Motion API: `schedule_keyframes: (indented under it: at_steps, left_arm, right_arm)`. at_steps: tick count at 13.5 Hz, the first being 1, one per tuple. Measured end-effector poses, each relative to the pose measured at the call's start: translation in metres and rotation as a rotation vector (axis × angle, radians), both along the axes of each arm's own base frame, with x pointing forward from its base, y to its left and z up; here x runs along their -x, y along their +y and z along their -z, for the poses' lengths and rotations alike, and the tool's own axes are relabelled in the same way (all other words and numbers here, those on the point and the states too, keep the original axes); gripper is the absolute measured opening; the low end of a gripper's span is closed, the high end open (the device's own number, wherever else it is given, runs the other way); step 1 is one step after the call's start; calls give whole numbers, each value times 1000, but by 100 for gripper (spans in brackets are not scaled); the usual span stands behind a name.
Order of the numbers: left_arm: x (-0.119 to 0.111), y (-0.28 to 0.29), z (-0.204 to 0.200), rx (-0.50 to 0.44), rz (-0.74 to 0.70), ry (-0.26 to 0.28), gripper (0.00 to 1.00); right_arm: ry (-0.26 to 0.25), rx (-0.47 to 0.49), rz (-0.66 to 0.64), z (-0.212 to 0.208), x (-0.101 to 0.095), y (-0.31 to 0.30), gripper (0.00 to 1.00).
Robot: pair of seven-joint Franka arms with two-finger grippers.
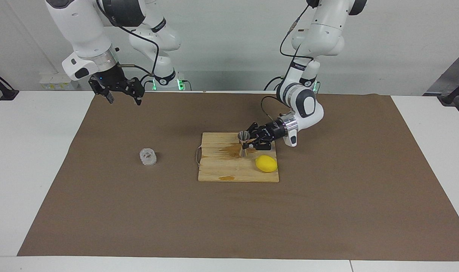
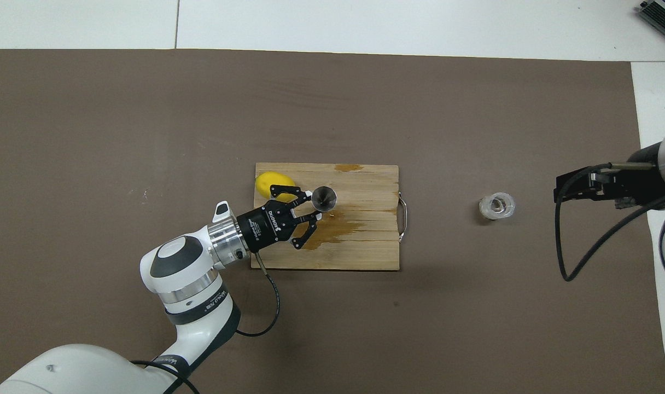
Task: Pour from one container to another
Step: 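Lower the metal cup onto the board and open the left gripper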
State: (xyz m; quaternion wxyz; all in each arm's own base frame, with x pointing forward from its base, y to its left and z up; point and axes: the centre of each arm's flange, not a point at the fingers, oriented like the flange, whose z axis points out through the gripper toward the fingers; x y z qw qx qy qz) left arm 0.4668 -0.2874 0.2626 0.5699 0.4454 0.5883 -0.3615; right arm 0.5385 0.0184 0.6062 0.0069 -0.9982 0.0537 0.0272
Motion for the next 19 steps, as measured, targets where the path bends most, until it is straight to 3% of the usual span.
schedule_keyframes:
  at_steps: [19]
  left_arm:
    - [9,-5,34,-38,3,-6,27]
  right_arm:
    - [4,0,-11,1,1,6,100]
